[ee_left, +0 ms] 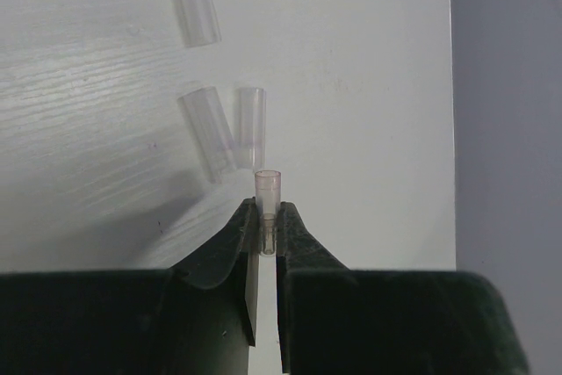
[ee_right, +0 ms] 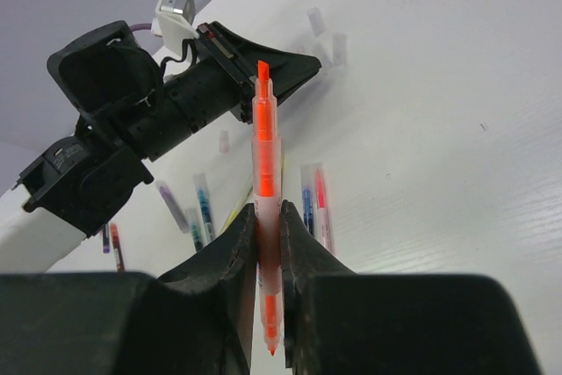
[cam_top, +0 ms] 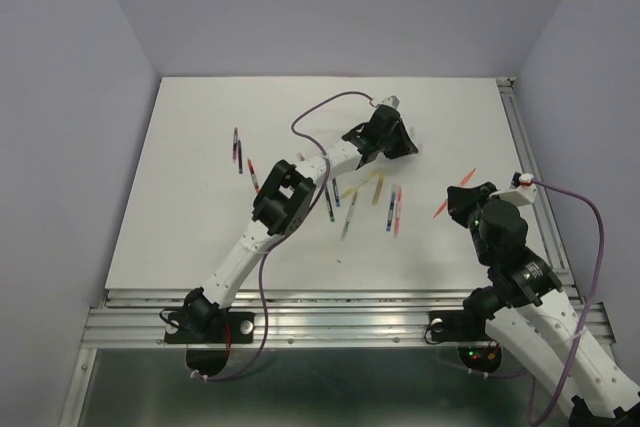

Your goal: Open the pen caps

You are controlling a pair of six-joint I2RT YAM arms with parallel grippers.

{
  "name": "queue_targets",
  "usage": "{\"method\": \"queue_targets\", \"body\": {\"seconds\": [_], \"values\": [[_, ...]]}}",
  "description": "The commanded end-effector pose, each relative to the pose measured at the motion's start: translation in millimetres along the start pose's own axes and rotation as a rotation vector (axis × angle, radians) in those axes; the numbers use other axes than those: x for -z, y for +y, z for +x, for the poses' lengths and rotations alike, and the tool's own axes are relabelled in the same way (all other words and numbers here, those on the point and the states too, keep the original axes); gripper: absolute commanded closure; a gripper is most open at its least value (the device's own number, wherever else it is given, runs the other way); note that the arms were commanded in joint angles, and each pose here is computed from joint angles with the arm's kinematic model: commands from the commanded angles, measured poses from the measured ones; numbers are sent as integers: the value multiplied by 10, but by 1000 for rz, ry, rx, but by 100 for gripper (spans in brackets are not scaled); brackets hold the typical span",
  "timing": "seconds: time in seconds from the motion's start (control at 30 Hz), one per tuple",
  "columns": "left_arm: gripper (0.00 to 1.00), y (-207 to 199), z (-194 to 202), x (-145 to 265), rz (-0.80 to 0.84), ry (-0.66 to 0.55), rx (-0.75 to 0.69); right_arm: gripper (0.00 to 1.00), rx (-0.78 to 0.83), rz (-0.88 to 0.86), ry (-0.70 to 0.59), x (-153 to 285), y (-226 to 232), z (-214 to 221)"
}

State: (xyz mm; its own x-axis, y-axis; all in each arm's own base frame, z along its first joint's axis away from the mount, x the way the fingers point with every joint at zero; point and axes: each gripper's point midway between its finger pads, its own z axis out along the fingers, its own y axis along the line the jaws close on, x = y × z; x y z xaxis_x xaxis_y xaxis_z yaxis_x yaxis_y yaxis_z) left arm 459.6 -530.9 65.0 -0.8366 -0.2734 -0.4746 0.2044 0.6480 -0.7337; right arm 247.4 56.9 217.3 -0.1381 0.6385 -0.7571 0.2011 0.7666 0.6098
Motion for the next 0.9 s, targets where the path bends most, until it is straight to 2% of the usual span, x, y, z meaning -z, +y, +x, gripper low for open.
{"method": "queue_targets", "body": {"seconds": [0.0,0.2,0.27,0.53,0.73,0.83,0.87], "values": [[85,-154,-155,102,29,-28,9,93,-3,11,-14,-21,-35,9],[73,-3,-80,116,-36,-5,19,93,-3,17,-16,-22,-44,3],[73,21,-69,124,-46,-3,23,93,-3,19,-18,-21,-46,-4],[59,57,-77,168,-72,-2,22,93,0,27,-15,-31,-65,14],[57,3,-150,268,-78,-20,-13,93,9,33,-8,-55,-76,46],[50,-163,-272,392,-57,-49,-40,93,18,34,2,-69,-71,67],[43,-216,-324,438,-48,-58,-59,93,23,27,8,-75,-52,76]]}}
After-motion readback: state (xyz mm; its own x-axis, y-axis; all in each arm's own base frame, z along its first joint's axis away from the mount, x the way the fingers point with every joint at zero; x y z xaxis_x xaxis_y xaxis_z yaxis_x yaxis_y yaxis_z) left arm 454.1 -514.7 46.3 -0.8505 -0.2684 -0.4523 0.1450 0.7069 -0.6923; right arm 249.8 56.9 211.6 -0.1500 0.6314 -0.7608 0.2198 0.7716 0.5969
